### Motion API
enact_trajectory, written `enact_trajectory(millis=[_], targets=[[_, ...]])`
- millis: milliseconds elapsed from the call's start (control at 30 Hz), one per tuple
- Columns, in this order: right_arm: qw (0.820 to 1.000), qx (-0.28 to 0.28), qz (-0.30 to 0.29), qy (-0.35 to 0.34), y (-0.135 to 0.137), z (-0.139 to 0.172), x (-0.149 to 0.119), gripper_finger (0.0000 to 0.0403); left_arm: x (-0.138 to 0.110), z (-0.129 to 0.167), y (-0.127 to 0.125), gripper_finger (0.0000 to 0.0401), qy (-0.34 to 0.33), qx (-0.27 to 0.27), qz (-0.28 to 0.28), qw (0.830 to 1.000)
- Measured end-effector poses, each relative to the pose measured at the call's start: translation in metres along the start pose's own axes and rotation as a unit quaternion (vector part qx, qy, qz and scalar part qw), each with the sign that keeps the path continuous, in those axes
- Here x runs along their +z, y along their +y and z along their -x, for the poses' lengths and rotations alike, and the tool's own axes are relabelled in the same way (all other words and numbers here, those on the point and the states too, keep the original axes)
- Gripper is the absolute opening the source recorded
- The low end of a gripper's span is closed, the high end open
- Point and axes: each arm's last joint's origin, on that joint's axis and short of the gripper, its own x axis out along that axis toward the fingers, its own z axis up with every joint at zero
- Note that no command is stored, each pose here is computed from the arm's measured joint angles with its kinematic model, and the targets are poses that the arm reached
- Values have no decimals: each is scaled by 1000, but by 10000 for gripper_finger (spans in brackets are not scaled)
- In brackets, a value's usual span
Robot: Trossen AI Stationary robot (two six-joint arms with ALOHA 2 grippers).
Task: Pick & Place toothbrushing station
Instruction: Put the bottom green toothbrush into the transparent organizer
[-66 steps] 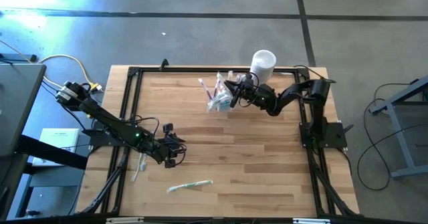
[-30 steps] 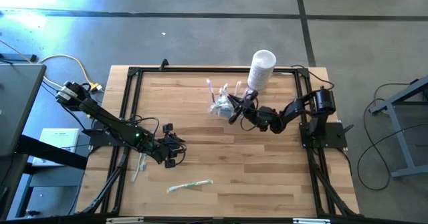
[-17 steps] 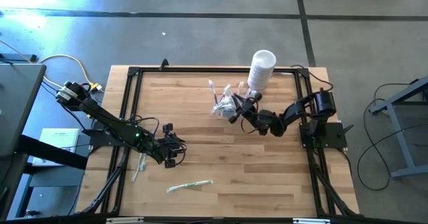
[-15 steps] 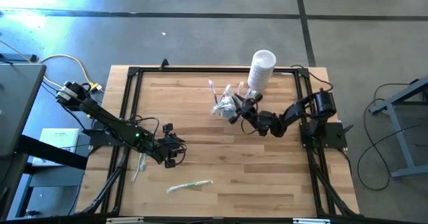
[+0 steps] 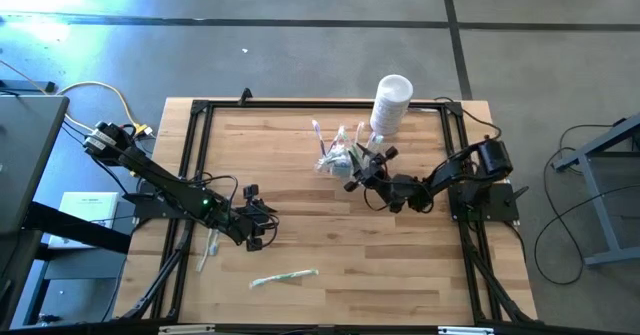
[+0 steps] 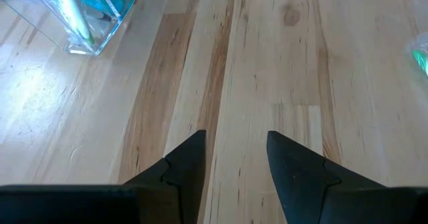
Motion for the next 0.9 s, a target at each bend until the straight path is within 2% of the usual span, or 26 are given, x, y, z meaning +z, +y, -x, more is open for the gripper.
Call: enact_trajectory(millis=[233,333,467,600,667,767,900], targets=[[998,20,-39,-34,-6,16,30,139,-1,0,0,152,3,1,1,1000],[997,37,-45,-46,-7,27,42,139,-3,0,0,152,20,-12,27,999],[993,82,-41,-73,-4,44,54,139,-2,4,-2,152,74,-60,97,991],[987,126,-30,-98,1,57,59,139,6,11,-8,152,150,-123,168,967],[985,138,-30,-104,3,60,60,139,9,13,-11,152,171,-162,183,955],[983,144,-28,-107,3,60,60,139,10,17,-20,152,185,-214,178,942],[984,148,-26,-99,5,60,58,139,6,18,-35,152,177,-252,138,941]])
